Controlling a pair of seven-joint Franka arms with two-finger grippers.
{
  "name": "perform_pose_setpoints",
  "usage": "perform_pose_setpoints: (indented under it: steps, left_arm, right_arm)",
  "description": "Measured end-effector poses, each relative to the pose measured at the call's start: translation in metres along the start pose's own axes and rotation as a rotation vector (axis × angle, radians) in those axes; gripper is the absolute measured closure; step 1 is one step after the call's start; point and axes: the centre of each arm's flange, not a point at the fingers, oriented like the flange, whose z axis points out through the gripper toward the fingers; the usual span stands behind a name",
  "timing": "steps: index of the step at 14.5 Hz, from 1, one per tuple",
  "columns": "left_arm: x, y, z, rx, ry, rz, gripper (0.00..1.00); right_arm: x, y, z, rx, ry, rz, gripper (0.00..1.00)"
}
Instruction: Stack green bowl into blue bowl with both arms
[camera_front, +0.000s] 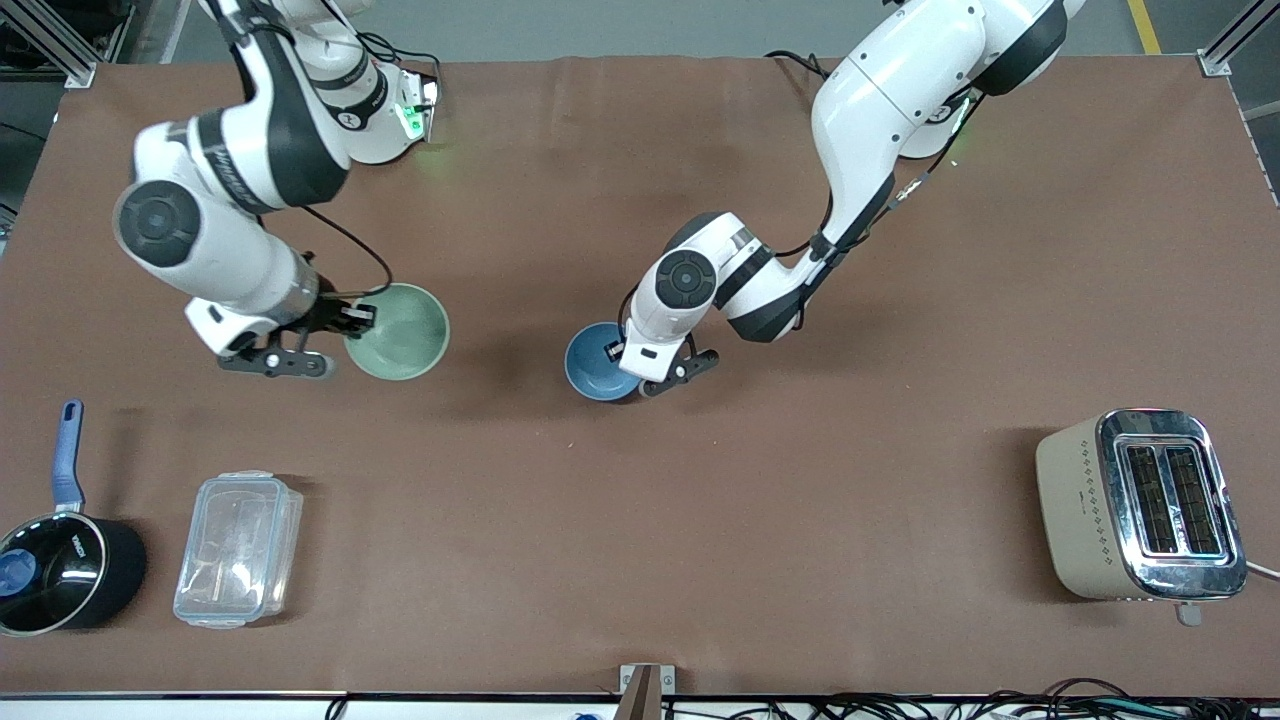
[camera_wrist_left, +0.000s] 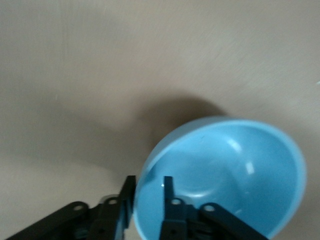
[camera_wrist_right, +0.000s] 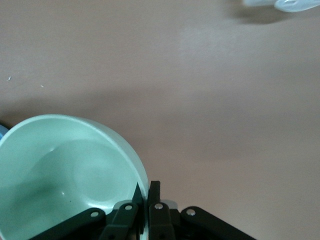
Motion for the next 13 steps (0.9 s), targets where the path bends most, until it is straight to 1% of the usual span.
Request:
perform_pose_setpoints:
  steps: [1,2,3,4,6,7,9,11,13]
  left_arm:
    - [0.014,0.005,-0.020,-0.019,0.030,-0.008,0.53]
    - [0.032,0.007,-0.046,-0.026,0.058,-0.022,0.42]
    - [0.052,0.005,-0.078,-0.025,0.083,-0.027,0.34]
    - [0.074,-0.002,-0.115,-0.016,0.103,-0.019,0.25]
    - [0.122,-0.034,-0.193,0.016,0.140,0.025,0.05]
    - [0.145,-0.057,-0.229,0.041,0.151,0.055,0.00]
    - [0.180,-0.105,-0.286,0.096,0.156,0.113,0.00]
    - [0.205,-0.149,-0.331,0.129,0.160,0.150,0.00]
    - [0.220,-0.186,-0.369,0.150,0.166,0.155,0.00]
  right_arm:
    - [0.000,-0.009,0.004,0.001,0.002,0.004,0.95]
    - [0.000,-0.015,0.009,0.003,0.004,0.010,0.95]
    - [0.000,-0.021,0.013,0.005,0.008,0.023,0.95]
    - [0.000,-0.030,0.018,0.012,0.013,0.043,0.95]
    - [-0.006,-0.068,0.033,0.036,0.032,0.089,0.95]
    - [-0.012,-0.093,0.043,0.045,0.046,0.106,0.95]
    - [-0.026,-0.137,0.064,0.063,0.068,0.124,0.95]
    - [-0.033,-0.166,0.086,0.087,0.087,0.149,0.95]
    - [-0.037,-0.183,0.105,0.102,0.097,0.167,0.95]
